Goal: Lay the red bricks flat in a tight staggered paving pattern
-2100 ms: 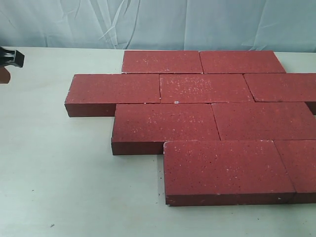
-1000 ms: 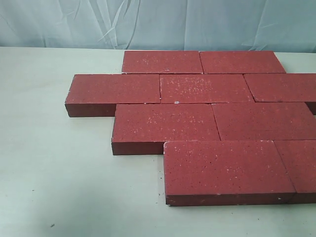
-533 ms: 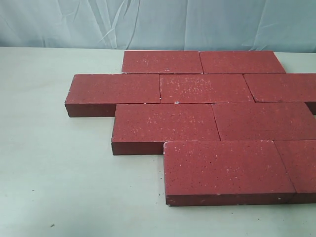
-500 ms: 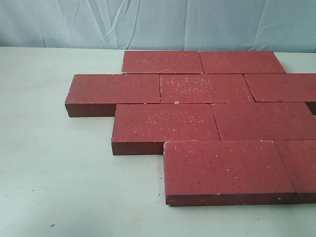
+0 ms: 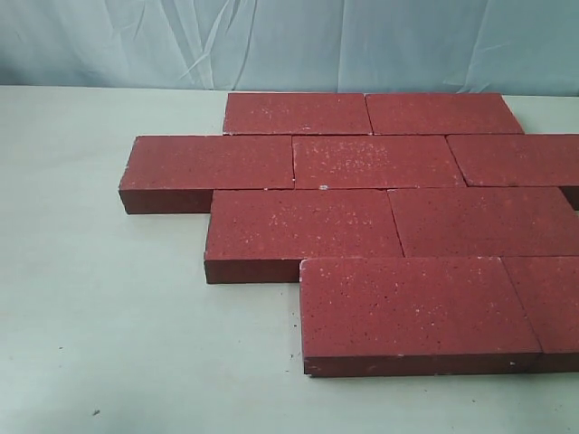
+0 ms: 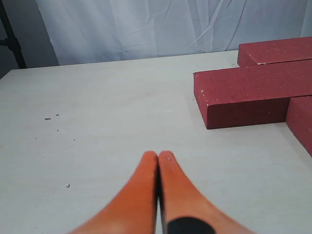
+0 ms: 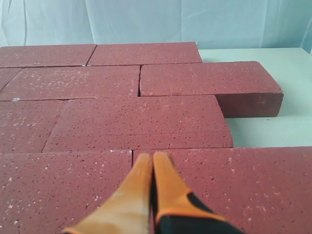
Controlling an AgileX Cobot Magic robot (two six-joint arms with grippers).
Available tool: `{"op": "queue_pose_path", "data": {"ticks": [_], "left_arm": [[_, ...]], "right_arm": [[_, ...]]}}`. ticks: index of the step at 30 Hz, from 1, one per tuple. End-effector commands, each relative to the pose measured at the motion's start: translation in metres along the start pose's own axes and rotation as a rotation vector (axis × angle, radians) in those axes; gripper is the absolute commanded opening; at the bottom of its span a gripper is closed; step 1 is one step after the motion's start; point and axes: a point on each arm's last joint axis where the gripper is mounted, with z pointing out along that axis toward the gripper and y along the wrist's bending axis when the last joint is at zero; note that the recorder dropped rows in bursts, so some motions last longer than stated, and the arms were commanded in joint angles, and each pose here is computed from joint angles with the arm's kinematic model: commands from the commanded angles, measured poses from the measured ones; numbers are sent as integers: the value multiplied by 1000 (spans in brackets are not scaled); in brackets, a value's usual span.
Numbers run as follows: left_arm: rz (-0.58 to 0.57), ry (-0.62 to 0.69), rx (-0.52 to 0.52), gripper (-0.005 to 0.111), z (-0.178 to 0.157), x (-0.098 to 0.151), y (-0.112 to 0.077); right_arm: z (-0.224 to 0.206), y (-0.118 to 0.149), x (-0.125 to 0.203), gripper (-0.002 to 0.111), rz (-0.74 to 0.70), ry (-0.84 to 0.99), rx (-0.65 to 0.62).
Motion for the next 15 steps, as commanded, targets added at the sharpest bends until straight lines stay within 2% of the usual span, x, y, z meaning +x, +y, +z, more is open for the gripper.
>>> {"op": "queue_pose_path", "data": {"ticks": [1,10,15], "left_arm": [[14,-13,1,0,0,0,0],[19,-13,-4,0,0,0,0],[-31,-14,-9,0,0,0,1]], "right_arm": [[0,0,-1,-1,2,-17,5],[0,0,-1,-1,2,-17,5],[0,0,-1,-1,2,-17,5]]}}
